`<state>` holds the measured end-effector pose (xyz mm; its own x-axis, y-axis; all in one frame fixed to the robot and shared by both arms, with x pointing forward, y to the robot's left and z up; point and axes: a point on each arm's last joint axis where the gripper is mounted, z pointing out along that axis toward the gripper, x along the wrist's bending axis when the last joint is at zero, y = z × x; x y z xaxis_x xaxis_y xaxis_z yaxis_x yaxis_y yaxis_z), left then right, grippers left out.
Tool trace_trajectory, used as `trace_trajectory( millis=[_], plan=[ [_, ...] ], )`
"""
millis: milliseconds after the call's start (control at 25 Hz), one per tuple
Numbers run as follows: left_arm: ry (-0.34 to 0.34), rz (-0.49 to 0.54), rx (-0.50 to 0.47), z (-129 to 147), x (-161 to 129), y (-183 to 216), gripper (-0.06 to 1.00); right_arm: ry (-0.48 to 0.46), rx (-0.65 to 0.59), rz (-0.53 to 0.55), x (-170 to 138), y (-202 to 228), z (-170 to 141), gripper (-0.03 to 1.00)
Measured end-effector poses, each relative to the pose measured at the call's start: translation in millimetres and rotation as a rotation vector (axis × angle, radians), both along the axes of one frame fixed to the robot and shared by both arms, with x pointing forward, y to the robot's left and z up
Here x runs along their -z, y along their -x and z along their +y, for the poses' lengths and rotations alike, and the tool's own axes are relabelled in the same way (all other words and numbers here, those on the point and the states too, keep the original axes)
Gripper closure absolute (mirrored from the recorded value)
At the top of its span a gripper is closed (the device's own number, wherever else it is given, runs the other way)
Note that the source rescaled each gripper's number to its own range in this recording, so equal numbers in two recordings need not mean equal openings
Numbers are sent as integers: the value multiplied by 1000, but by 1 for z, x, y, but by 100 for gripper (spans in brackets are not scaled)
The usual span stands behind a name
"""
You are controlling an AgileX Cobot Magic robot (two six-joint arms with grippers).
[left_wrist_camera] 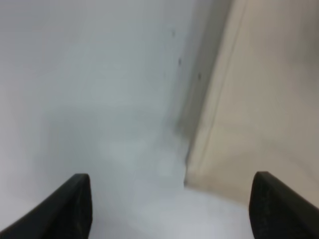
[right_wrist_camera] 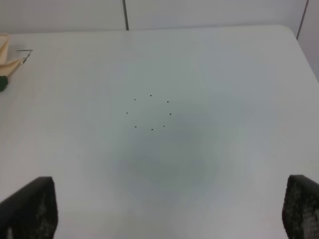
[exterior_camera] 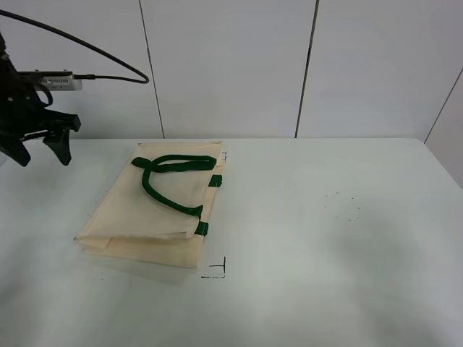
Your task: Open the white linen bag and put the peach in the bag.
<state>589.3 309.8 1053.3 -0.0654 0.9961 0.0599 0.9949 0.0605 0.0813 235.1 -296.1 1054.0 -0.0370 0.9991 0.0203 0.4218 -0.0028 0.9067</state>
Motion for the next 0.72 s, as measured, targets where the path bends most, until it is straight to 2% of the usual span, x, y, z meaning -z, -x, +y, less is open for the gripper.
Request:
trace_trajectory(
  millis=[320, 560, 720],
  plan=[
    [0, 20, 4, -1, -10, 106, -2, 0, 0, 0, 0, 0, 0, -3],
    [0, 27, 4, -1, 9, 193, -2, 0, 0, 0, 0, 0, 0, -3],
    [0, -73, 10, -2, 26, 238, -2, 0, 0, 0, 0, 0, 0, -3]
  ],
)
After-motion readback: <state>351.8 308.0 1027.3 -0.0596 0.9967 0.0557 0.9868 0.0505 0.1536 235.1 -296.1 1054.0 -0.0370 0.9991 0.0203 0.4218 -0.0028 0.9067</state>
